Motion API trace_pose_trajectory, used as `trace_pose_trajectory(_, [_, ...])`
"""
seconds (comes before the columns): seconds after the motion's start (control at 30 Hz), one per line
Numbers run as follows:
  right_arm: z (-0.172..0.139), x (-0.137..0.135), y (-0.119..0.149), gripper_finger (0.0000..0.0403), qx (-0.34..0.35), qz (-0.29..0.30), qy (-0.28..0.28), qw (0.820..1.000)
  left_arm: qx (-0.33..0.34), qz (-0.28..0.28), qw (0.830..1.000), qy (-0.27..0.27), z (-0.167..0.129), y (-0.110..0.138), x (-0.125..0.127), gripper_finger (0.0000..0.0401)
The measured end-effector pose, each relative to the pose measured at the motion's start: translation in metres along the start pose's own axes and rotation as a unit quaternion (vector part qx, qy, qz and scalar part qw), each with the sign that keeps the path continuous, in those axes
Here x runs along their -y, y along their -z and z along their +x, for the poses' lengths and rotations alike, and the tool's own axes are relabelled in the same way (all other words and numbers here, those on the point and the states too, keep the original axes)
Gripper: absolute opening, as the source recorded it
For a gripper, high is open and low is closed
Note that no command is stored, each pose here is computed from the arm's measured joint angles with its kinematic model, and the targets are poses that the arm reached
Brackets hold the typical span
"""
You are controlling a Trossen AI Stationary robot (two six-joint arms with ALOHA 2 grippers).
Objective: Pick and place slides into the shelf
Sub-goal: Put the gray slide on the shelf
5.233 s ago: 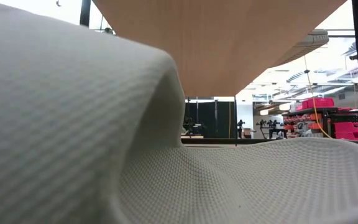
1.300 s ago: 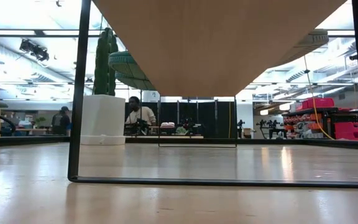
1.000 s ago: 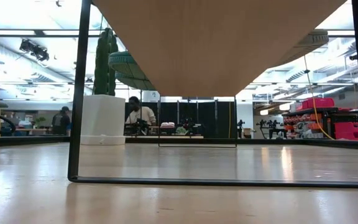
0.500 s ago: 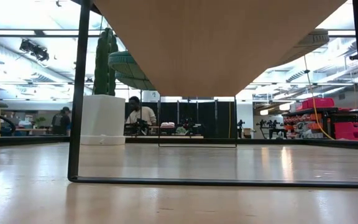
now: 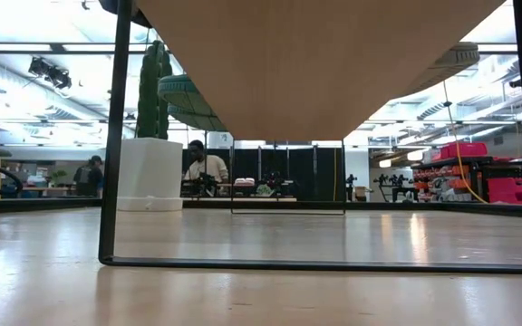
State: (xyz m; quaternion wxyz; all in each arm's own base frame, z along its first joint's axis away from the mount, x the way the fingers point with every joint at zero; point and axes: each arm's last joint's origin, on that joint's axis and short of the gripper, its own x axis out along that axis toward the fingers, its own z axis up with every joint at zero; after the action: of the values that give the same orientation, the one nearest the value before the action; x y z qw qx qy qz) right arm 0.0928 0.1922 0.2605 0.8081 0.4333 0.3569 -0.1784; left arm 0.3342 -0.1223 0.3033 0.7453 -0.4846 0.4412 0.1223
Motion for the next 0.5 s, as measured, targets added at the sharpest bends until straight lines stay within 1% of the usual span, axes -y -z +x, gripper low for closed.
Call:
trace_pose_trajectory(0.4, [0.0,0.0,0.0,0.0152,0.0,-0.001,0.0,1.0,-0.017,-0.008,1.0,0.001,0.0001,0.0063,0.001,0.0014])
trace_pose_trajectory(0.5, [0.0,0.0,0.0,0.0152,0.0,-0.001,0.0,1.0,-0.018,-0.015,1.0,0.001,0.0001,0.0064,0.001,0.0023])
